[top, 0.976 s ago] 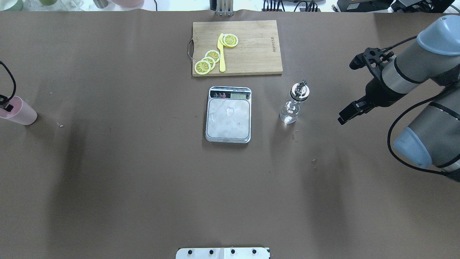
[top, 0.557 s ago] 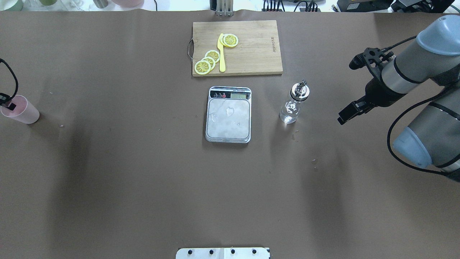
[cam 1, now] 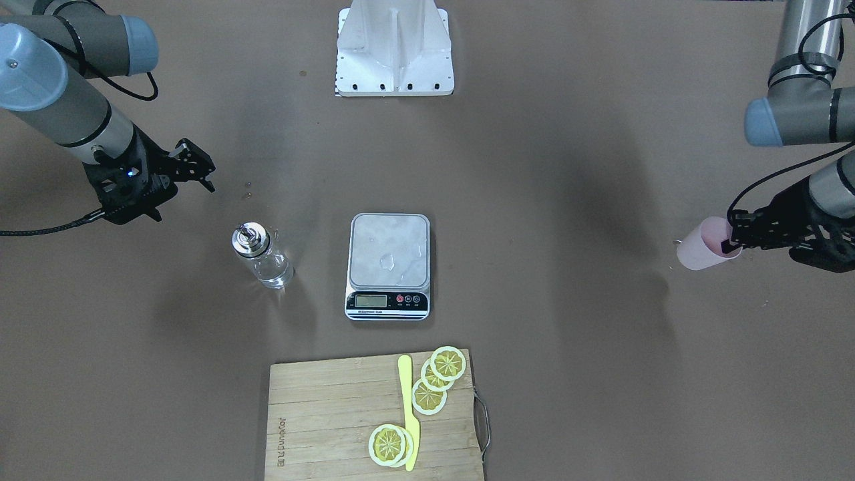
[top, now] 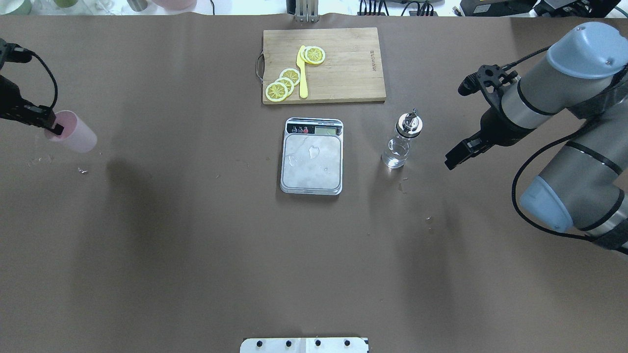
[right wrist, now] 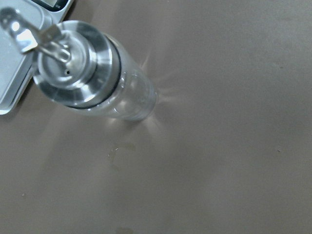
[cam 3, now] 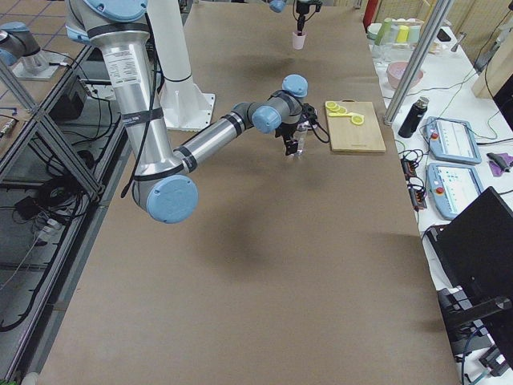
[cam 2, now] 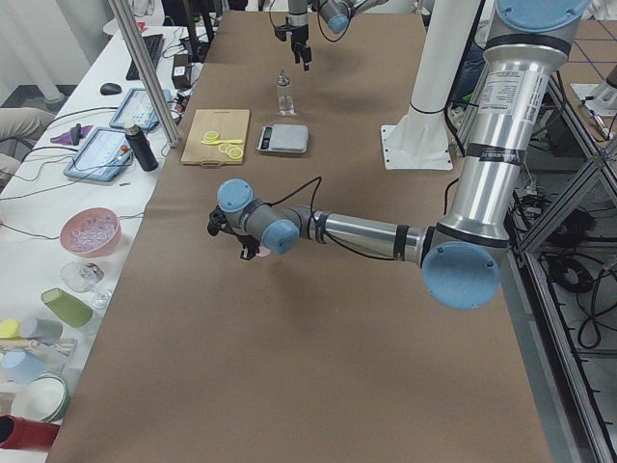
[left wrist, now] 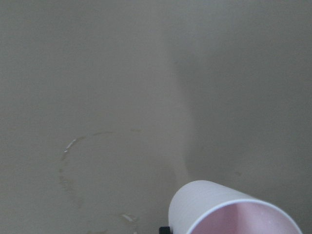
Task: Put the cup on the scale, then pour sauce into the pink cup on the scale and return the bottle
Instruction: 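Grasp the pink cup with the left gripper while the right gripper holds the bottle, then carry the pink cup with the left gripper onto the scale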
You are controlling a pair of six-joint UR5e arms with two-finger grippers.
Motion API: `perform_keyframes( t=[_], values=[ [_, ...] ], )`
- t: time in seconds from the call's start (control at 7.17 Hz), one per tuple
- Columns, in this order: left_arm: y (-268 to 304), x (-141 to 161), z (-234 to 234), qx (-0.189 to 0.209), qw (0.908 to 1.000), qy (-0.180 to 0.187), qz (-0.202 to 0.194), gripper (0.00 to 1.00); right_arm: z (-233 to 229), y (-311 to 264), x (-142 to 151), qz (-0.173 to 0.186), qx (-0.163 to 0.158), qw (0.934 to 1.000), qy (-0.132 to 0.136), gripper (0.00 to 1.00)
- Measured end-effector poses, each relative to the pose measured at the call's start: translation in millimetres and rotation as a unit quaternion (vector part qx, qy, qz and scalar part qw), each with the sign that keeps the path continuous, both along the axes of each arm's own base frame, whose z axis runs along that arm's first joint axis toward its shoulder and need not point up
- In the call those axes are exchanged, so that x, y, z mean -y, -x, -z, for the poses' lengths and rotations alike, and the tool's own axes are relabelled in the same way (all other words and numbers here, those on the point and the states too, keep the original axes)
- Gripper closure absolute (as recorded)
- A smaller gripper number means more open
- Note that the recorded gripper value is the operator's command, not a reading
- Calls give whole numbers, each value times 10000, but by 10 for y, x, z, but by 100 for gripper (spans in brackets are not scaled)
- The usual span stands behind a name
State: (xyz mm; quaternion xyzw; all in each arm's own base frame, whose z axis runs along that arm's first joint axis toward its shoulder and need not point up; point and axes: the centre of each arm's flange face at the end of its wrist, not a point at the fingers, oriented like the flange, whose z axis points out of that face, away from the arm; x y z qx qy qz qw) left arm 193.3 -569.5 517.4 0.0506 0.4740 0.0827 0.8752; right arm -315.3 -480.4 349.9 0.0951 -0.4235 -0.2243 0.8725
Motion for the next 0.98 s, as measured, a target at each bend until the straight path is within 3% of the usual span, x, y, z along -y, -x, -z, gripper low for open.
perform_keyframes(
  t=[0.56, 0.98],
  values=[
    [-1004, -49, 1161, -435, 9973, 571, 154, 100, 179, 304, -31, -96, 26, 9995, -299, 0],
    [-1294, -173, 1448, -523, 9957, 757, 139, 100, 261, 300, -114, -407, 204, 9984, -335, 0]
  ],
)
